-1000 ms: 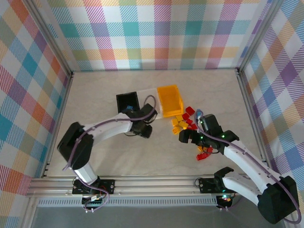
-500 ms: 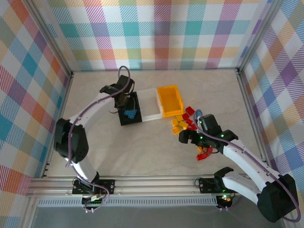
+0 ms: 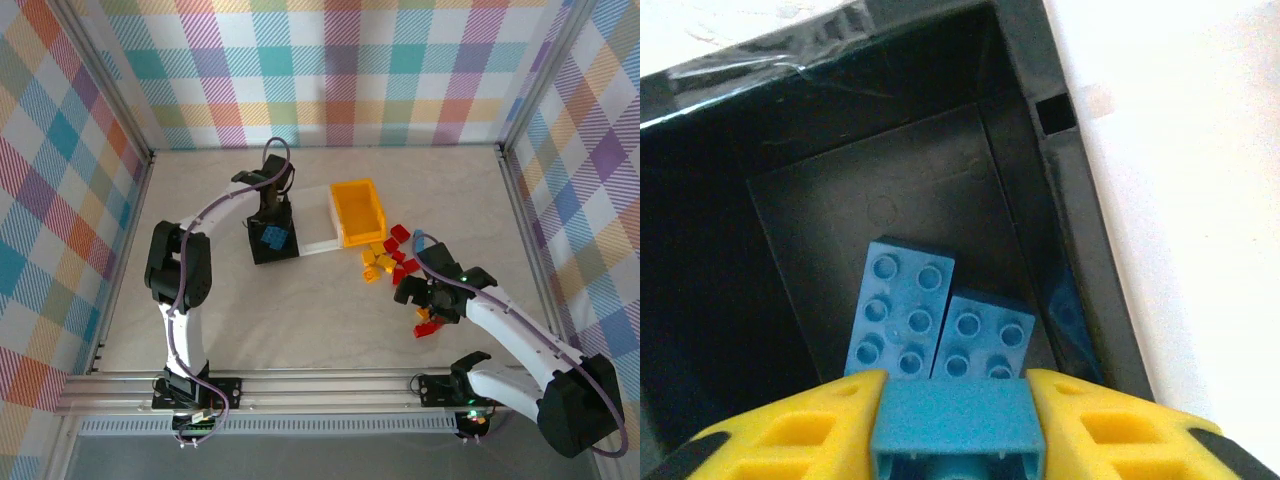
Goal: Sort the legos into containers by color
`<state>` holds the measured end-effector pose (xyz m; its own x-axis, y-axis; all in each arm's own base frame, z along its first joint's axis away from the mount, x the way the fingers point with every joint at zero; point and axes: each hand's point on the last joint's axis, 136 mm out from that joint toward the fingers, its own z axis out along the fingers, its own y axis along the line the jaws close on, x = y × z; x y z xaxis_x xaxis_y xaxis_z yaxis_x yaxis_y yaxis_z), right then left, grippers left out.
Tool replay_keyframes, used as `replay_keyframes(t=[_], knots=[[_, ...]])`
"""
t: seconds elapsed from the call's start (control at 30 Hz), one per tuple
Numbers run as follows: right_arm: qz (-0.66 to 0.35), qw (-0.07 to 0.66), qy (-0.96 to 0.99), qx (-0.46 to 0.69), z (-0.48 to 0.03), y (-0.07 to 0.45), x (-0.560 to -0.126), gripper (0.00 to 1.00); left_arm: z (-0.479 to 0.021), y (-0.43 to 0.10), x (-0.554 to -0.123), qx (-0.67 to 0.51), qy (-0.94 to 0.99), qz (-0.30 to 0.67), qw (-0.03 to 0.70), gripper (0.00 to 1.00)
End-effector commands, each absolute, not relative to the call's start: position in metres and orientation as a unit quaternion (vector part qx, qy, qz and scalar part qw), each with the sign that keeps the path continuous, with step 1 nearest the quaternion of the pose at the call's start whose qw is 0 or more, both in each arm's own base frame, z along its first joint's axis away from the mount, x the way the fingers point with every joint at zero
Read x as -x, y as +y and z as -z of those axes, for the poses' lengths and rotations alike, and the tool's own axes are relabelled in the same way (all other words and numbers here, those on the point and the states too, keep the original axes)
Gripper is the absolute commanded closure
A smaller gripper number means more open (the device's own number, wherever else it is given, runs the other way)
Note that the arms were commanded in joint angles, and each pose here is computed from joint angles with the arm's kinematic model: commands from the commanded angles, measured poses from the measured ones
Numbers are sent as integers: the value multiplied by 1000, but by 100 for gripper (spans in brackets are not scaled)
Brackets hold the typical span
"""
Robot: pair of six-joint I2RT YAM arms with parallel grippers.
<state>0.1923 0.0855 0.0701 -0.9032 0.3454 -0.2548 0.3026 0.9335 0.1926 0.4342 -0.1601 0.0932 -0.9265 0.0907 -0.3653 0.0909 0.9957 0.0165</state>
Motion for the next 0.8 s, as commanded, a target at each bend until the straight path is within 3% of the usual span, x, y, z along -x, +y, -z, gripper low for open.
replay_keyframes(t=[0.0, 0.33, 0.53, 0.77], knots=[[-55, 116, 965, -229, -57, 74, -176, 0, -92, -150, -441, -35, 983, -10, 180, 51], [-86, 87, 961, -247, -35, 84, -165, 2, -95, -151, -440, -30, 982, 3, 187, 43], [-86, 83, 963, -242, -29, 87, -168, 13, -127, -155, -431, -27, 976, 34, 214, 41], [-82, 70, 968, -229, -18, 93, -164, 13, -165, -161, -406, -23, 966, 72, 249, 38]])
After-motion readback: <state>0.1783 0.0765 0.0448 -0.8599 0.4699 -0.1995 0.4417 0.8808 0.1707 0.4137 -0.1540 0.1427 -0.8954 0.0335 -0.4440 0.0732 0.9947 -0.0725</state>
